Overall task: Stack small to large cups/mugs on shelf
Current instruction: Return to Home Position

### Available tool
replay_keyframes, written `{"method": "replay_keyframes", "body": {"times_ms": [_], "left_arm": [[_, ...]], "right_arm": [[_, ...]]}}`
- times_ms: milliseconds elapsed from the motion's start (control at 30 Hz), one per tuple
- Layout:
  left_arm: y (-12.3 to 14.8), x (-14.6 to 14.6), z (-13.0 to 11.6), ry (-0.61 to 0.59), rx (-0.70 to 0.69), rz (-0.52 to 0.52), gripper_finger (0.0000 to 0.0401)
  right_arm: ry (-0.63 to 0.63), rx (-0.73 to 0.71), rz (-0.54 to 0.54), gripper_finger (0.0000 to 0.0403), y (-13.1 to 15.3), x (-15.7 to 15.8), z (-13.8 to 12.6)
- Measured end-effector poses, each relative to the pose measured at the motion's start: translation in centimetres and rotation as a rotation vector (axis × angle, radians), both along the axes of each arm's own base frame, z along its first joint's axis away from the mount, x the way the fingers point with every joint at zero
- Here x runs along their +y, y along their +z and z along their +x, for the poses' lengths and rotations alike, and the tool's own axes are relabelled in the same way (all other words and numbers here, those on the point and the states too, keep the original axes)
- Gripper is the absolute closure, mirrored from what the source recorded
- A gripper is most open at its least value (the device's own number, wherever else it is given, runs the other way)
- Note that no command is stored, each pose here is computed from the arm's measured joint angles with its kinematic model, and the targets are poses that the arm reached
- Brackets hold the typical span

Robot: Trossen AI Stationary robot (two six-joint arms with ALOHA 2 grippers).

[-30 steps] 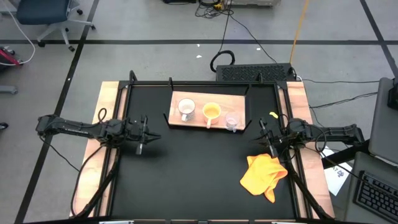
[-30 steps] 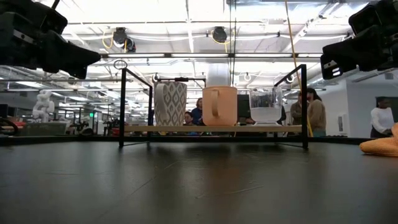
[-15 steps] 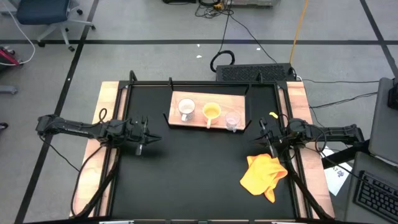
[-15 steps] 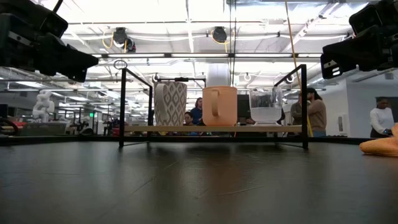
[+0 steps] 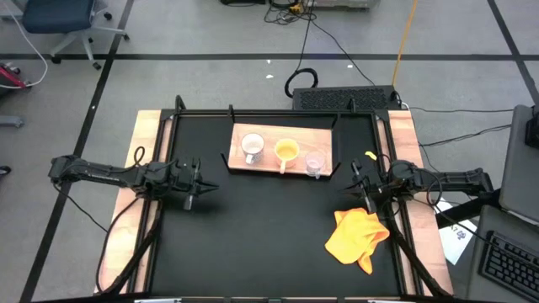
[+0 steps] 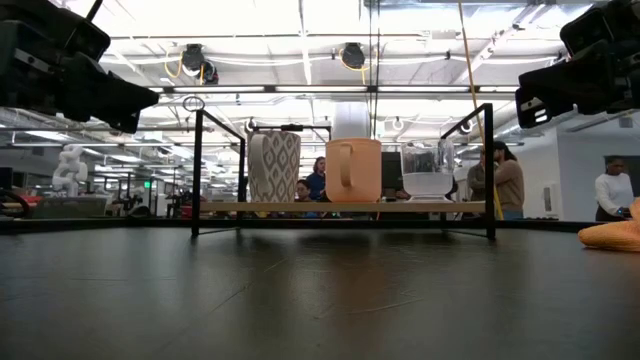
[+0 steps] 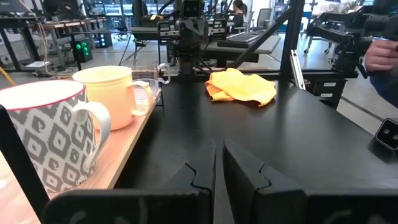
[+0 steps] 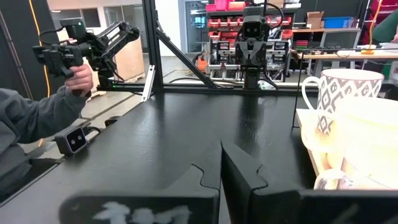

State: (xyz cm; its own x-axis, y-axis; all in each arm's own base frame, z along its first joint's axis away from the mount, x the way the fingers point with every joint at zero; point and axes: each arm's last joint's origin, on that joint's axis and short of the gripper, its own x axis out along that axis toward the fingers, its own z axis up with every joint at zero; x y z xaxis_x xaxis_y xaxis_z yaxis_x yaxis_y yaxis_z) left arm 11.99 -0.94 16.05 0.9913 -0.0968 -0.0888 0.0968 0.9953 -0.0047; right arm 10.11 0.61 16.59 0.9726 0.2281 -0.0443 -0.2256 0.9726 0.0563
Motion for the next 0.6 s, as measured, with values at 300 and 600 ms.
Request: {"method": "replay_keyframes", "body": {"times_ms": [300, 600], "left_arm": [[0.01, 0.0, 0.0, 0.0, -0.001, 0.0, 0.0368], [0.01, 0.0, 0.0, 0.0, -0.001, -0.002, 0.0368]], "right_arm": [[0.001, -0.002, -0.006, 0.0403, 0.0, 0.0, 0.0], [0.001, -0.004, -0.005, 0.0403, 0.02, 0.0, 0.0]]}}
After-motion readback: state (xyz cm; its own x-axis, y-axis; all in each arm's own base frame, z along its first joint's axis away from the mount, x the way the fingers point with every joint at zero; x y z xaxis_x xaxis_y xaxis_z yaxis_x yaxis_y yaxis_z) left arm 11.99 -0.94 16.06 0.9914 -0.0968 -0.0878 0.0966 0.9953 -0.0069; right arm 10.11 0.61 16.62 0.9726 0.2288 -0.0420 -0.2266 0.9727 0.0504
